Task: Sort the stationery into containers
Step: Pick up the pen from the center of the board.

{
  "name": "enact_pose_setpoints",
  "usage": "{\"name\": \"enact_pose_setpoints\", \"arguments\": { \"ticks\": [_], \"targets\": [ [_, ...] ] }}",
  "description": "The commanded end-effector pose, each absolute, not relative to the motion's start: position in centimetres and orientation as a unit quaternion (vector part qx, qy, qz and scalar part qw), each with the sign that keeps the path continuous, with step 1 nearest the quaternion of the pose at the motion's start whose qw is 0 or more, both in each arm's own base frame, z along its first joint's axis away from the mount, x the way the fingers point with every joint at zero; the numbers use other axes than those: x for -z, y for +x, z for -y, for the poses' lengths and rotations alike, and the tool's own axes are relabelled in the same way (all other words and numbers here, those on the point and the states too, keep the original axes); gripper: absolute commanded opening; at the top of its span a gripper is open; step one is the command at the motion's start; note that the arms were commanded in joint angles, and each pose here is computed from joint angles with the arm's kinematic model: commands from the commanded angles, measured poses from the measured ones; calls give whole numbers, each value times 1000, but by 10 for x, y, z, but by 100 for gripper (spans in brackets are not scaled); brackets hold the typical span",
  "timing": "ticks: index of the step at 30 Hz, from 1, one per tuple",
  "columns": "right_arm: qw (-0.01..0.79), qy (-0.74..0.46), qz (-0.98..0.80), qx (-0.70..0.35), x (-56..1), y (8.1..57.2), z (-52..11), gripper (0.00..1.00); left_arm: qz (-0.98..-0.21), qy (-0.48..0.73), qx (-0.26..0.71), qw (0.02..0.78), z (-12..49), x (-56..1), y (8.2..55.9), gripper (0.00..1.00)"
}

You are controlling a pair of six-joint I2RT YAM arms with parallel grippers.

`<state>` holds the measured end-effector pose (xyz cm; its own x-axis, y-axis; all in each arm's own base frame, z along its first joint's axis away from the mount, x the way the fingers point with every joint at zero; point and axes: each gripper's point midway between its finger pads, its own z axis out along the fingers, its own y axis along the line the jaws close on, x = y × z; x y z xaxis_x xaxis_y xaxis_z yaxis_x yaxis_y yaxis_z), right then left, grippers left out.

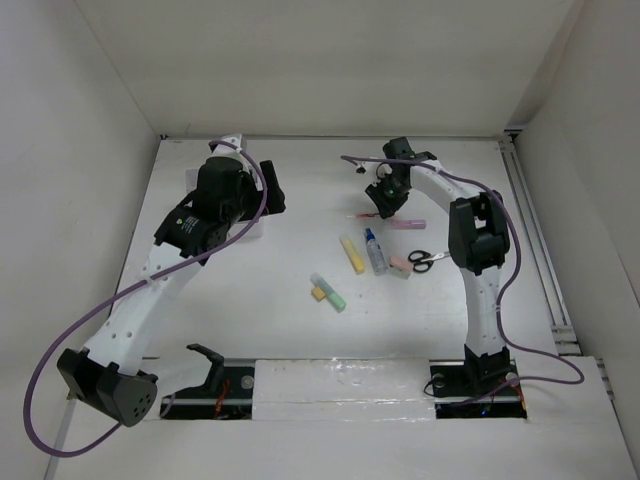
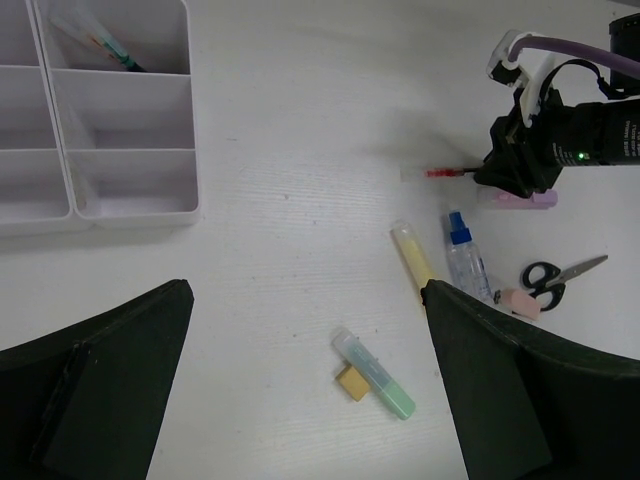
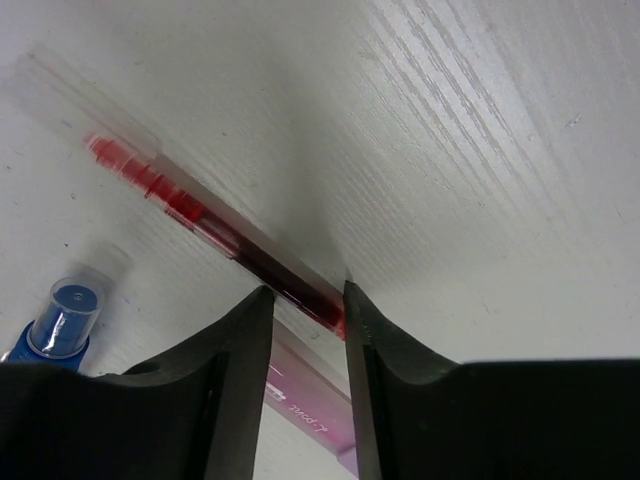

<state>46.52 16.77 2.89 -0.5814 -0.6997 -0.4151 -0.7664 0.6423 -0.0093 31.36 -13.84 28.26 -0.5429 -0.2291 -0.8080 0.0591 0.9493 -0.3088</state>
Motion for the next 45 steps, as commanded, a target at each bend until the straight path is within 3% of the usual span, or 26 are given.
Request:
{"name": "enact_pose_setpoints", "arguments": {
  "ticks": [1,7,13,20,24,30,34,37,45],
  "targets": [
    [179,-419,-885,-94,-28,459,-173,37,-843,-44,167,510,137,-315,313,100],
    [178,-423,-883,-95,-31,458,-178,27,-843,-44,167,510,137,-315,313,100],
    [187,-420,-881,-112,-28,460,-186,0,-847,-53,159,505,134,-307,314,100],
    [276,-334,-883,-179,-49,482,-195,0,-845,-71,158,506,132,-308,315,100],
    [370,-286,-863,-193,-113,501,-201,0,-842,-78,170,506,135,-310,315,100],
    [393,-266,-855,-206,-160,500,-210,0,-815,-80,242,520,156,-334,317,100],
    [393,-233,-850,-263,-185,475,-229,0,-769,-67,339,538,183,-357,315,100],
    [409,-232,-803,-365,-229,439,-263,0,-727,-56,396,558,197,-385,314,100],
    [437,-273,-730,-449,-292,324,-333,0,-722,-31,430,542,223,-369,333,100]
  ]
}}
